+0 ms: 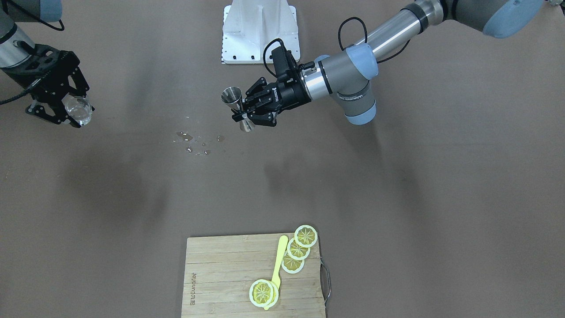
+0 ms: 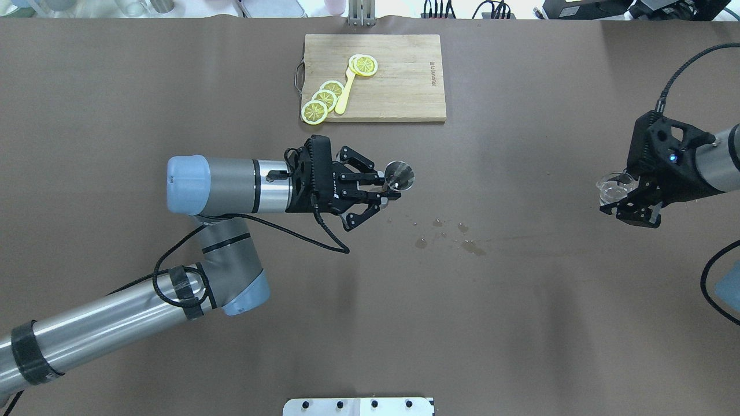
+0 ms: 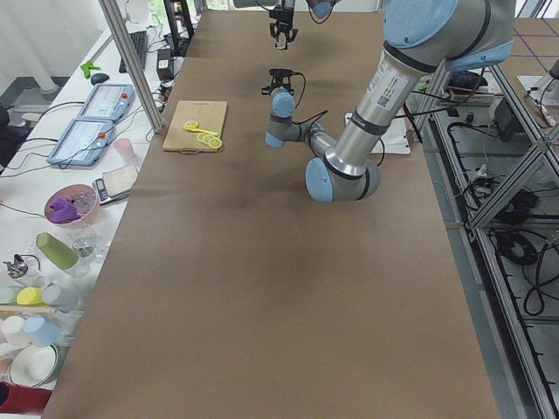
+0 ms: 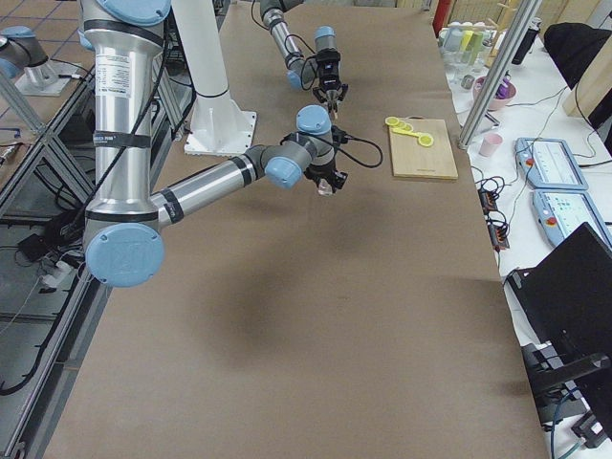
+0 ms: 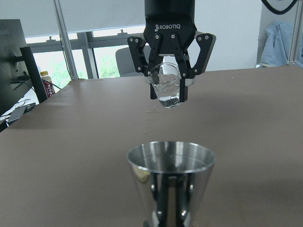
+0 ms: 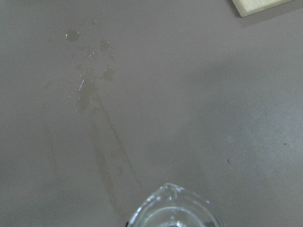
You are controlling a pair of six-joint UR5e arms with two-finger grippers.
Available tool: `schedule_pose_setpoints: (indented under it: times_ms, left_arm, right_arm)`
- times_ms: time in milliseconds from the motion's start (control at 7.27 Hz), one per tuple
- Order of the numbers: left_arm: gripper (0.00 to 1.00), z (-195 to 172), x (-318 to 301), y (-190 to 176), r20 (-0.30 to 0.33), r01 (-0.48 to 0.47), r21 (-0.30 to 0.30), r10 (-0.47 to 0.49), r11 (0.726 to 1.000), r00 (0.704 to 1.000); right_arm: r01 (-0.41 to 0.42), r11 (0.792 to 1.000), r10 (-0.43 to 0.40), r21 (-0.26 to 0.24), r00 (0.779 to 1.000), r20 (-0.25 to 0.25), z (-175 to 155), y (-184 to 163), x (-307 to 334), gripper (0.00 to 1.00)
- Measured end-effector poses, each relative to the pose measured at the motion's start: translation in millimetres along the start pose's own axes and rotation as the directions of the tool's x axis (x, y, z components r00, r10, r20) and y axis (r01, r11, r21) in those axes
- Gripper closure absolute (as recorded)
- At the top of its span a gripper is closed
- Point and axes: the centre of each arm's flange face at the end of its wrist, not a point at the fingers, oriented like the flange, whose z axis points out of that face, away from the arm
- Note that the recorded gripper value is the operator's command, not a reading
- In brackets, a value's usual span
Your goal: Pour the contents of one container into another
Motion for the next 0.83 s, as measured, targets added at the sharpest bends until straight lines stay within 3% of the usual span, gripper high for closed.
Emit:
schedule_pose_setpoints:
  times_ms: [138,413,825]
  left_arm:
    - [1.0,-17,-3,8,0.022,-0.002,-0.003,0.002,1.0,1.0]
    - [1.0,-49,-6,21,0.124,0.008,0.0,-0.007,1.0,0.992]
    - [1.0,-100,15,41,0.291,0.076,0.023,-0.079,0.997,0.953]
  right_arm:
    - [-0.018,1.0,0.019,0.02,0.999,-0.027,-1,22,11,1.0]
    - [-0.106,0.993,0.109,0.049,0.992,-0.064,0,64,31,1.0]
    - [-0.242,0.953,0.254,0.182,0.966,-0.042,34,137,50,1.0]
